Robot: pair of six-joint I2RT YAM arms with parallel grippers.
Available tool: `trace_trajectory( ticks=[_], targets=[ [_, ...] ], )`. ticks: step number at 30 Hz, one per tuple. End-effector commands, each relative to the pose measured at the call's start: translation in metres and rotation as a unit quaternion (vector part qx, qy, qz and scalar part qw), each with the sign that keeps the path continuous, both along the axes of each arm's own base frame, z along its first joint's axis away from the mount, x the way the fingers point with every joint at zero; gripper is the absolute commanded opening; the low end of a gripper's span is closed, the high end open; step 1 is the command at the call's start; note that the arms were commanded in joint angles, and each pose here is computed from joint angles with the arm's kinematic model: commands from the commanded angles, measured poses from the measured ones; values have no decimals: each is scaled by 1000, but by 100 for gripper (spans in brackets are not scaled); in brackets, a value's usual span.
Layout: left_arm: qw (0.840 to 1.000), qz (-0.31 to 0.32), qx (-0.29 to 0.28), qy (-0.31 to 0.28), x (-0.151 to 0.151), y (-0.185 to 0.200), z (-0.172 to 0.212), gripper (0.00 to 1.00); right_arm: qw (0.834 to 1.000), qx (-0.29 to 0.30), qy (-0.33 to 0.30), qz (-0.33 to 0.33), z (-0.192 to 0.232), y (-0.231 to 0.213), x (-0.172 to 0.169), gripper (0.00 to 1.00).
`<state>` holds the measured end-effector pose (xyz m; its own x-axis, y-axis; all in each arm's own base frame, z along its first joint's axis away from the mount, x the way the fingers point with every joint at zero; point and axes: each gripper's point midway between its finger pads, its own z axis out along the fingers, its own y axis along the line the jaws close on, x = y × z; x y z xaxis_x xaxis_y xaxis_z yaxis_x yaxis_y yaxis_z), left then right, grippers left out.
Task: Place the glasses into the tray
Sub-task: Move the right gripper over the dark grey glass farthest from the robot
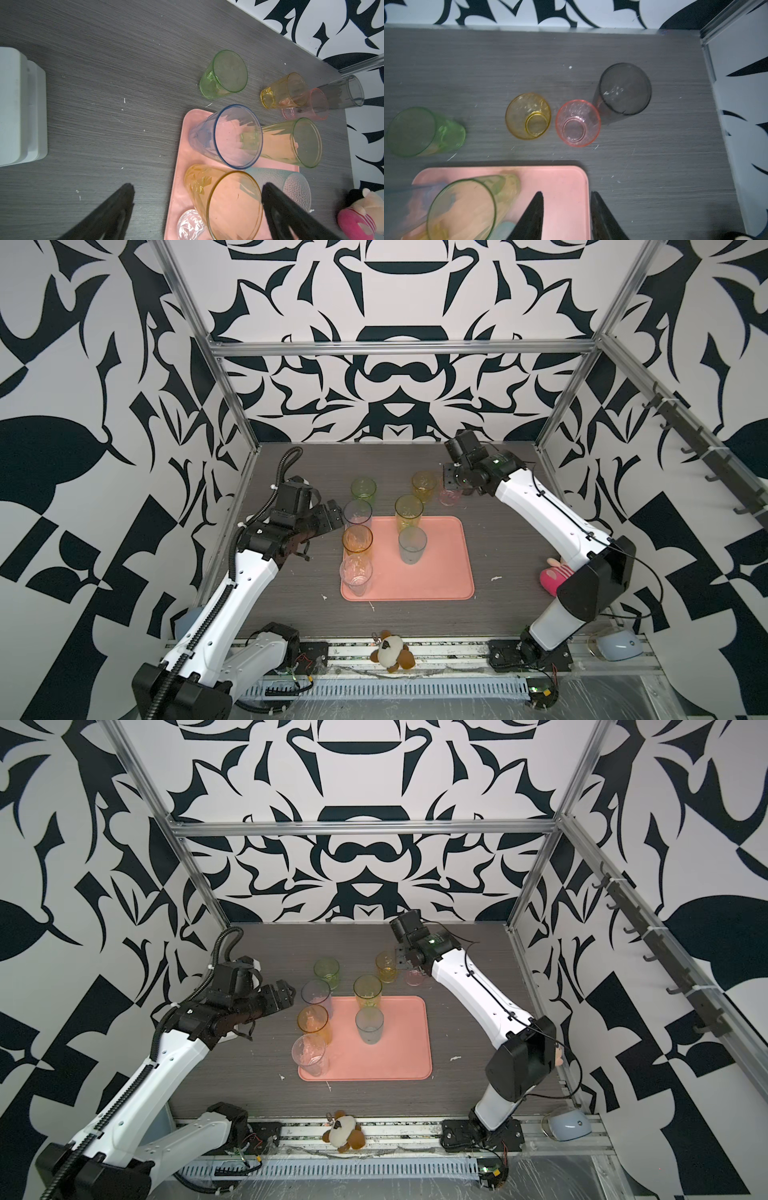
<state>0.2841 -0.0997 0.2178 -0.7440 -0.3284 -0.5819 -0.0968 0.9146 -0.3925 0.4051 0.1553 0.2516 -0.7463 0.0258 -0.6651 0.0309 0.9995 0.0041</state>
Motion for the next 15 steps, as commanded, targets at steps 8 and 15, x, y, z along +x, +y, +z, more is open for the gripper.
trace_trajectory(
  ticks=[8, 15],
  targets=[
    [1000, 14, 7, -14, -3, 7, 20, 99, 996, 1, -67, -64, 23, -69, 50, 46],
    [1000, 17, 10, -10, -3, 8, 19, 99, 993, 27, -39, -111, -1, -112, 72, 50]
  ],
)
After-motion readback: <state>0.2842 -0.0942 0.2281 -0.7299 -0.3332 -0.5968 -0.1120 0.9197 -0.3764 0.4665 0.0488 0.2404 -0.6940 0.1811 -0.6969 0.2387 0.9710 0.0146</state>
